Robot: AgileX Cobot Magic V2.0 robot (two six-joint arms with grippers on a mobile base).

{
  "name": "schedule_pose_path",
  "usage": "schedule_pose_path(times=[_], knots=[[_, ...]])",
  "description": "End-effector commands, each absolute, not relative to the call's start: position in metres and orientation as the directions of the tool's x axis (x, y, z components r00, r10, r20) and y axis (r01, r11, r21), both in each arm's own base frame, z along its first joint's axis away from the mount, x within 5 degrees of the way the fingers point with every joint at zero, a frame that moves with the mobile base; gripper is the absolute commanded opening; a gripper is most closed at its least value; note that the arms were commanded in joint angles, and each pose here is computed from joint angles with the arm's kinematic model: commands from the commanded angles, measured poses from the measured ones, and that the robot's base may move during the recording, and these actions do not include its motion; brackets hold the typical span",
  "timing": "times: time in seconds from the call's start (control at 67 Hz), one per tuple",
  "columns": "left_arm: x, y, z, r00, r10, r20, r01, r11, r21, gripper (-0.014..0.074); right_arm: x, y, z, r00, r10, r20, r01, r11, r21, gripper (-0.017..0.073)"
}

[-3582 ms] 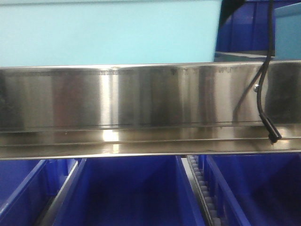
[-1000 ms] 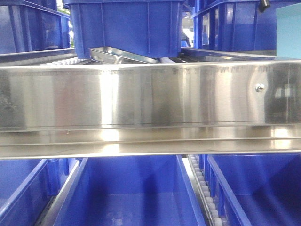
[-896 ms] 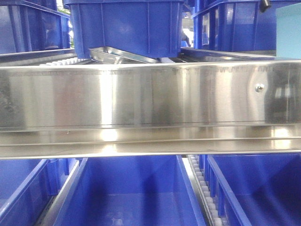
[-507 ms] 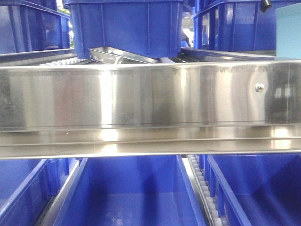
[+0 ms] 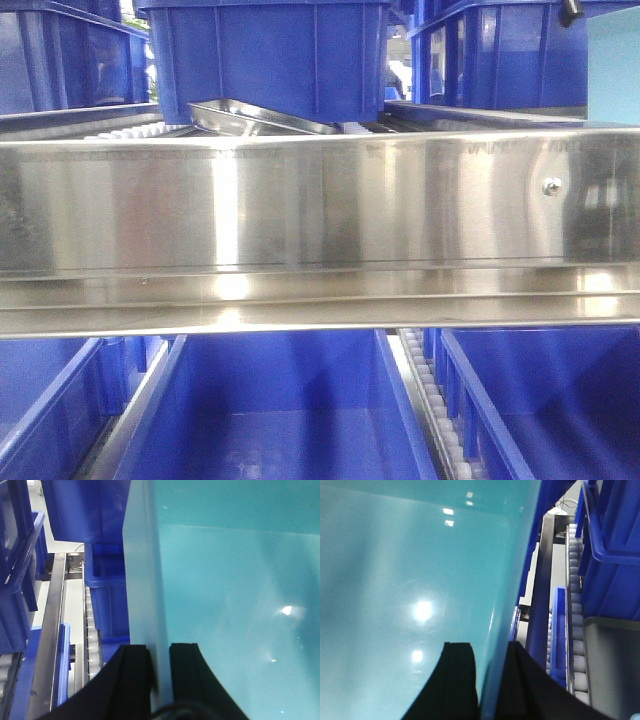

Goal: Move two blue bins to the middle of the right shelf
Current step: 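Pull the held teal bin back off the shelf rollers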

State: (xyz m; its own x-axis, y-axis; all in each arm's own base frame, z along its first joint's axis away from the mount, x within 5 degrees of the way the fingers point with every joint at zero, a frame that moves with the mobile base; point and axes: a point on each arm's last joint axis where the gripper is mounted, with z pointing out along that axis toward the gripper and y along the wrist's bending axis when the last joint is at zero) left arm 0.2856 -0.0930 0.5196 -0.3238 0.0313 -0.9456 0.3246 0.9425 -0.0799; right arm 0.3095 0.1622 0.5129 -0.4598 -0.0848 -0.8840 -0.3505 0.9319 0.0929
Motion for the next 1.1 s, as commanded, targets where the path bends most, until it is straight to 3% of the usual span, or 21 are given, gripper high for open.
schedule_pose_path(times=[0.0,1.09], knots=[[0.2751,-0.0939,0.5361,-0.246,-0.025,-0.969,0.352,0.929,-0.113,-0.0111,0.3072,0.1590,0.5235,-0.389,-0.087,-0.917,-0.362,0.930,0.066,-0.0151],[0.2751,-0.0939,0.5361,-0.246,-0.025,-0.969,0.352,0.929,-0.113,-0.0111,0.3072,0.1590,0.5235,-0.389,-0.087,-0.917,-0.362,0.930,0.066,-0.0151]])
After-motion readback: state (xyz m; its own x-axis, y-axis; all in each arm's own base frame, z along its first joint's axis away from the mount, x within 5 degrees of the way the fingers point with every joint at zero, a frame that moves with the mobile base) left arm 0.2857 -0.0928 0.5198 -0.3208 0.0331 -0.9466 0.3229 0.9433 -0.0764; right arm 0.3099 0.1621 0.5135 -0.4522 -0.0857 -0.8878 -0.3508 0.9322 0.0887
